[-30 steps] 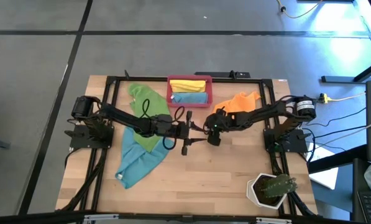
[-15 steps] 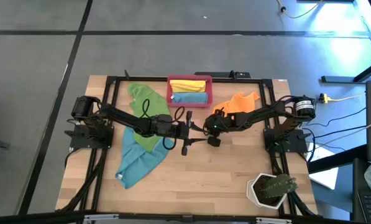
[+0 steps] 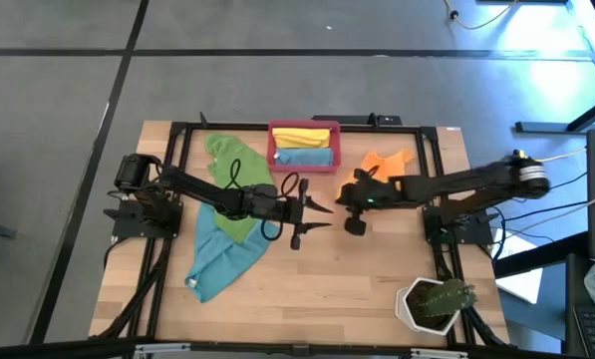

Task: Roll microfiber towels into tight, uniform cylinder then place into a basket
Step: Fold the orange microfiber towel

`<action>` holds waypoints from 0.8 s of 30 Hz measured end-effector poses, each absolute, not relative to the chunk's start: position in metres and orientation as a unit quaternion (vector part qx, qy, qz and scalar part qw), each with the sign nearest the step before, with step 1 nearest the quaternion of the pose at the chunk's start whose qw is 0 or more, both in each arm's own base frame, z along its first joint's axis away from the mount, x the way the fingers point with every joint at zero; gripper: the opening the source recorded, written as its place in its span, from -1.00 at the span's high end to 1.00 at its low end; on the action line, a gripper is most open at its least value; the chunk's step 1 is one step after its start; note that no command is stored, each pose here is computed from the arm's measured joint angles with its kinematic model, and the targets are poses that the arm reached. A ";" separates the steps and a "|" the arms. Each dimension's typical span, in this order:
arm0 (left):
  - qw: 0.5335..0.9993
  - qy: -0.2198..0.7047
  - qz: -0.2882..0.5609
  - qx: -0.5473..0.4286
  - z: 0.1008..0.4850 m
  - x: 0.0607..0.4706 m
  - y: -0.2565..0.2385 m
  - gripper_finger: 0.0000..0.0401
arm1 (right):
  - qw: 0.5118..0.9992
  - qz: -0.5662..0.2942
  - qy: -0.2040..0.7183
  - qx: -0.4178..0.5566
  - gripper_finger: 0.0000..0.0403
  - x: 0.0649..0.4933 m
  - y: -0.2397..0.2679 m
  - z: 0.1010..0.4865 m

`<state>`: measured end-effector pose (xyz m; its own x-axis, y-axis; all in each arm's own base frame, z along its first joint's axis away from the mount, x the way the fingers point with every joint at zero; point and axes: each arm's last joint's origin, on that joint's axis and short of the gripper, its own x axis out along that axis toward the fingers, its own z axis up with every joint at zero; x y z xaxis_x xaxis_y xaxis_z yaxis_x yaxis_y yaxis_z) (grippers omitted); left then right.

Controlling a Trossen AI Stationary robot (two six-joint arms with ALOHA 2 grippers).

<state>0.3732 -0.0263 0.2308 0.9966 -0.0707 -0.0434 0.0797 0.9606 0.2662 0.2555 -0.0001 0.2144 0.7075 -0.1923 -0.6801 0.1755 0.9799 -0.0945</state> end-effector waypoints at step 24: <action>0.985 0.080 0.061 0.142 0.221 0.372 -0.020 0.26 | 0.968 -0.196 0.091 -0.125 0.98 0.211 0.041 0.309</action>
